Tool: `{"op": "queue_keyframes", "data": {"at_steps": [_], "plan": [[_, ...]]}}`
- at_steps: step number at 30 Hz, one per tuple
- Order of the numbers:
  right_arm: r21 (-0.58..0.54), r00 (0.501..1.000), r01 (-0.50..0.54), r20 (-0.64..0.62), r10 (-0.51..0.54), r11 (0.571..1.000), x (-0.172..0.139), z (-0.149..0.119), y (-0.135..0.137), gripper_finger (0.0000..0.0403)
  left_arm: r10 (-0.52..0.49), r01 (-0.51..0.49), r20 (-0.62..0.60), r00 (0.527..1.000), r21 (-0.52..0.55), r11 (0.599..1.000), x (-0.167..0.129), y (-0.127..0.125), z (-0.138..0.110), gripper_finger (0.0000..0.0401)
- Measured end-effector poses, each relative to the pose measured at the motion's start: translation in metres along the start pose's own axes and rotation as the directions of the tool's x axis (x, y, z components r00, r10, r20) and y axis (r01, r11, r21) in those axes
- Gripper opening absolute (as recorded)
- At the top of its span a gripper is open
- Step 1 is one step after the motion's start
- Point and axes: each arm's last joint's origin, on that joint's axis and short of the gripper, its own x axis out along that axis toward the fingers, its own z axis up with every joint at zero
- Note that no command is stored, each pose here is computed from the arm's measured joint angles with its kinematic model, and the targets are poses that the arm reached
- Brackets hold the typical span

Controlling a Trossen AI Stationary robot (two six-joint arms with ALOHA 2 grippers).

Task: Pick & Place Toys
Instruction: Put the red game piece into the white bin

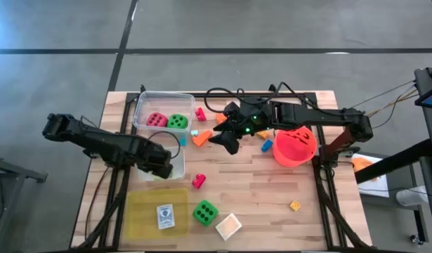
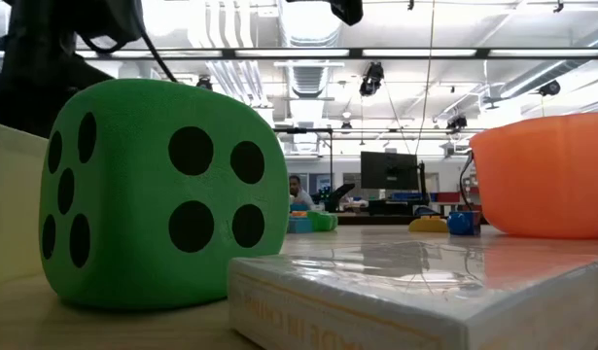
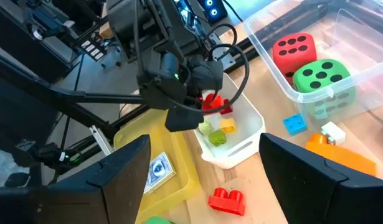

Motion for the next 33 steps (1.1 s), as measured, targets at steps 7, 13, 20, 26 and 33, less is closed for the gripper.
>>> {"op": "queue_keyframes", "data": {"at_steps": [7, 13, 20, 26, 33], "plan": [[0.0, 1.0, 0.0, 0.001, 0.0, 1.0, 0.0, 0.0, 0.0, 0.0292, 0.036, -0.036, 0.003, 0.999, -0.01, 0.999, 0.006, 0.002, 0.002, 0.0123], [0.003, 1.0, 0.0, 0.001, 0.0, 1.0, 0.0, 0.0, 0.0, 0.0292, 0.052, -0.051, 0.06, 0.997, -0.019, 0.999, 0.008, 0.001, 0.007, 0.0123], [0.007, 1.0, -0.002, 0.0, 0.002, 1.0, 0.0, 0.0, 0.001, 0.0292, 0.066, -0.068, 0.096, 0.993, 0.019, 0.998, 0.01, -0.001, 0.009, 0.0123], [0.008, 1.0, -0.005, -0.003, 0.005, 1.0, 0.0, -0.001, 0.002, 0.0292, 0.11, -0.117, 0.115, 0.987, 0.048, 0.992, 0.02, -0.007, 0.012, 0.0123], [0.008, 1.0, -0.005, -0.002, 0.005, 1.0, 0.0, -0.001, 0.002, 0.0292, 0.175, -0.185, 0.126, 0.977, 0.069, 0.98, 0.031, -0.011, 0.015, 0.0123]]}}
